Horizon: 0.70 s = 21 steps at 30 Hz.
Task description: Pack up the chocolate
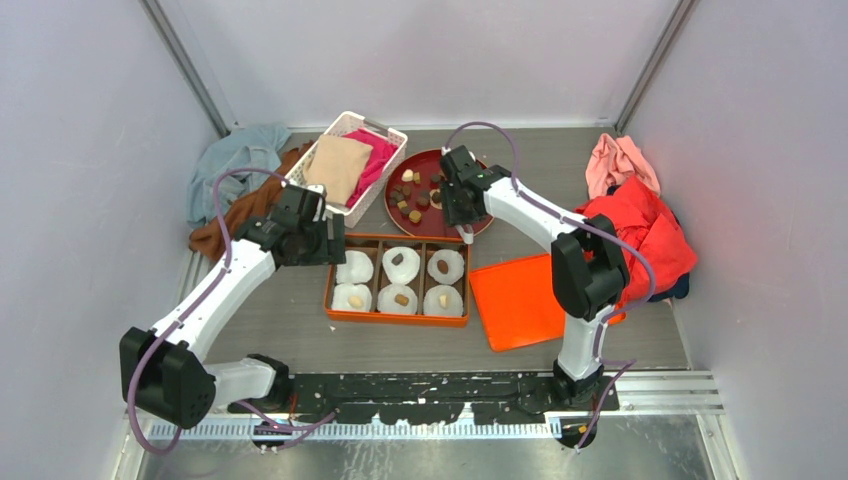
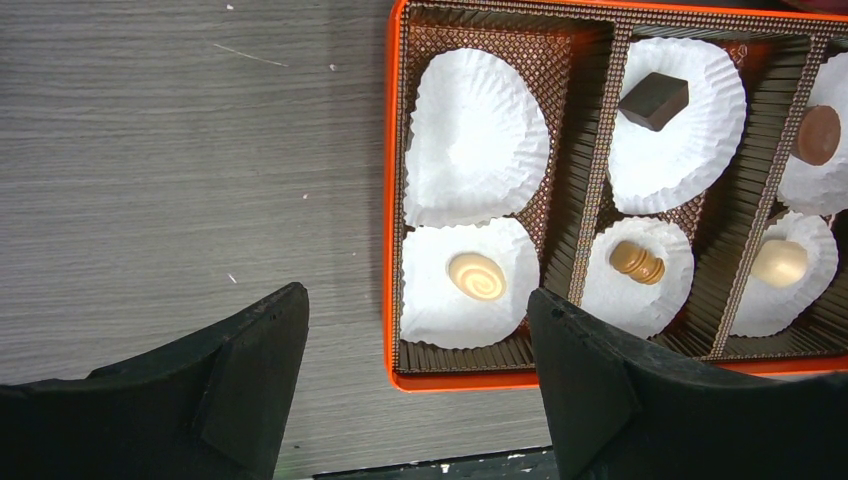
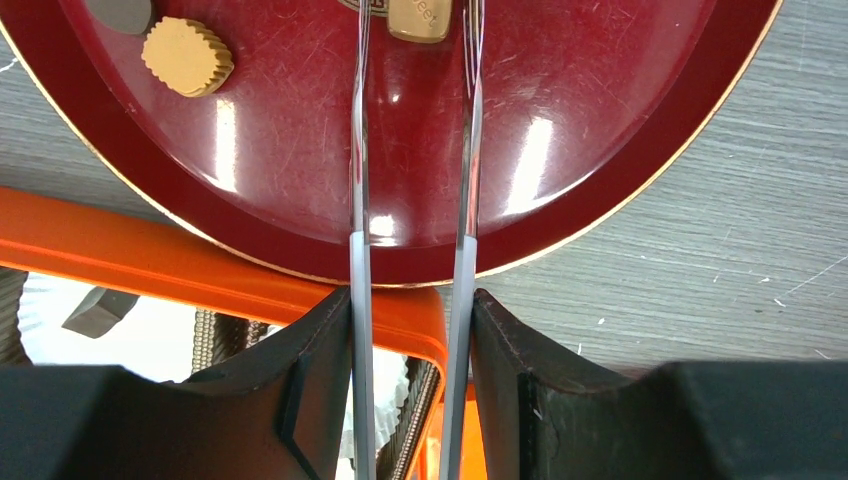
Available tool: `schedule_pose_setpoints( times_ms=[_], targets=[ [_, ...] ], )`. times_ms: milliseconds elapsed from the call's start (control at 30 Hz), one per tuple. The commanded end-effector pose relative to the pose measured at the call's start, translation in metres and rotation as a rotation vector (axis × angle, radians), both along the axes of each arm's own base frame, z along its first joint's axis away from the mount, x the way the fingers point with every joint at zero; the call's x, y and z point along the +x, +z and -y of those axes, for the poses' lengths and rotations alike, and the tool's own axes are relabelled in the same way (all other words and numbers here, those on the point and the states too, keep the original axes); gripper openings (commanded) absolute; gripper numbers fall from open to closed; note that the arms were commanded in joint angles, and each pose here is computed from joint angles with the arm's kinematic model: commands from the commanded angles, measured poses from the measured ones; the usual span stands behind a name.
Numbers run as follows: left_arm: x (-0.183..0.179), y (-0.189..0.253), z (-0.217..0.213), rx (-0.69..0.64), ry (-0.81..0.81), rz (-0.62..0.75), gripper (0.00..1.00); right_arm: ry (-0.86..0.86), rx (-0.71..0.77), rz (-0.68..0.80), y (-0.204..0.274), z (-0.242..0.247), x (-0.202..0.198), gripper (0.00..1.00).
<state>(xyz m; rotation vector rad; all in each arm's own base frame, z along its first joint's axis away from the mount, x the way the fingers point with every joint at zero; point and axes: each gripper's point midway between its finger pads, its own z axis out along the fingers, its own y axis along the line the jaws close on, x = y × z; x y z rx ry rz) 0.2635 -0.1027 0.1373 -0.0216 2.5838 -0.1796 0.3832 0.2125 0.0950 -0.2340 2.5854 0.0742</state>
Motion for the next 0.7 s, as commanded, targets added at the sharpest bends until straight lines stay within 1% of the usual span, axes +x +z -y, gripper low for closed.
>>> schedule_pose_setpoints(
  times_ms=[0, 200, 267, 567, 667],
  targets=[
    [0.010, 0.013, 0.001, -0.002, -0.010, 0.061, 0.81, -0.007, 0.007, 0.093, 0.030, 0.000, 0.011, 0.49],
    [0.011, 0.014, 0.001, -0.004, -0.008, 0.062, 0.82, 0.011, -0.008, 0.057, 0.019, 0.000, 0.006, 0.49],
    [0.011, 0.014, 0.000, -0.001, -0.009, 0.065, 0.81, 0.019, -0.010, 0.054, 0.017, -0.002, 0.004, 0.47],
    [0.011, 0.014, 0.000, 0.001, -0.005, 0.065, 0.81, 0.030, -0.009, 0.077, 0.027, -0.007, 0.005, 0.29],
    [0.011, 0.014, -0.001, 0.005, -0.004, 0.066, 0.81, 0.028, -0.003, 0.101, 0.040, -0.006, 0.003, 0.28]
  ],
)
